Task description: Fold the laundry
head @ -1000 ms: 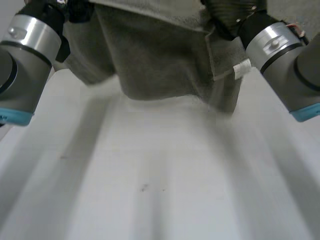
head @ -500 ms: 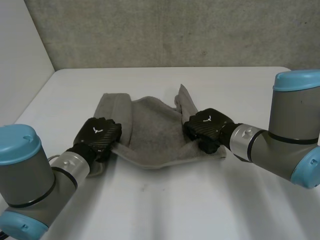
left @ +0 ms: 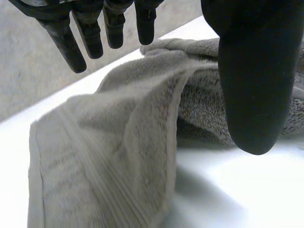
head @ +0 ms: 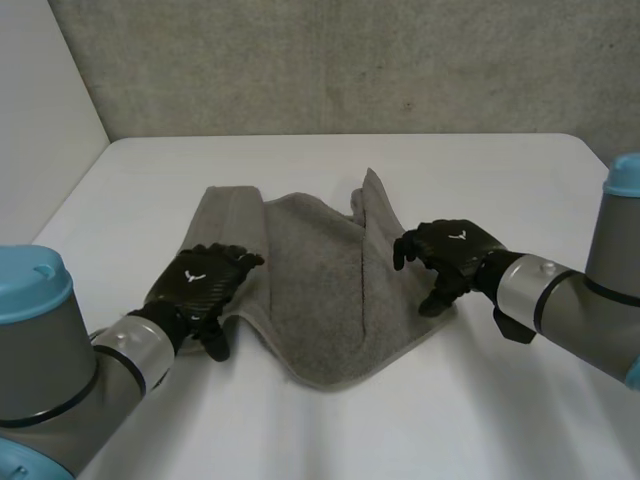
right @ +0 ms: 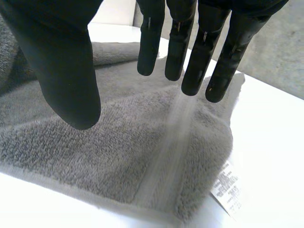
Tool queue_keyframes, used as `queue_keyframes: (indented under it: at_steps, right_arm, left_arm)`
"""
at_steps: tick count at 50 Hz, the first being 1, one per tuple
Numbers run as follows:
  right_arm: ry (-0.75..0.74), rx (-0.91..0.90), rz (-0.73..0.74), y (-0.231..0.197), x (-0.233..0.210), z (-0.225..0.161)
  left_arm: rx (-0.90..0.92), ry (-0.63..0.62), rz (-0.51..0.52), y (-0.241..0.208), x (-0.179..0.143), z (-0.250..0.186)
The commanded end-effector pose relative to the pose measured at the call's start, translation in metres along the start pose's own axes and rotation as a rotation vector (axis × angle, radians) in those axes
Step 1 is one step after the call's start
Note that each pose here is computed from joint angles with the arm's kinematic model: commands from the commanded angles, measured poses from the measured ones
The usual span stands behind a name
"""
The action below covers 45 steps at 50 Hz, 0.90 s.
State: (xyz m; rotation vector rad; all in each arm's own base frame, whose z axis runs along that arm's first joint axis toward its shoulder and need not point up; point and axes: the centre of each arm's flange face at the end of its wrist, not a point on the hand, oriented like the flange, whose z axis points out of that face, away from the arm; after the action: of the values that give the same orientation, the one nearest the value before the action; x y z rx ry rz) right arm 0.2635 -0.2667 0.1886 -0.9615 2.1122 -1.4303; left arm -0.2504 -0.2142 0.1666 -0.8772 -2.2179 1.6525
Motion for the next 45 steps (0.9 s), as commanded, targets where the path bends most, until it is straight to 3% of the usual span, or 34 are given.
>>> queue_keyframes:
  at_steps: [1, 23, 37, 45]
  right_arm:
    - [0.034, 0.017, -0.003, 0.009, 0.002, -0.014]
    - [0.038, 0.015, -0.006, 0.044, -0.012, -0.022]
    - [0.068, 0.01, -0.009, 0.052, -0.013, -0.02]
    - [0.058, 0.02, 0.019, 0.051, -0.017, -0.017]
  left_arm:
    - [-0.03, -0.05, -0.177, 0.005, -0.017, 0.0]
    - [0.013, -0.038, -0.328, 0.009, -0.016, 0.028]
    - [0.081, -0.05, -0.27, 0.001, -0.021, 0.045]
    - [0.238, -0.04, -0.145, -0.054, -0.016, 0.012]
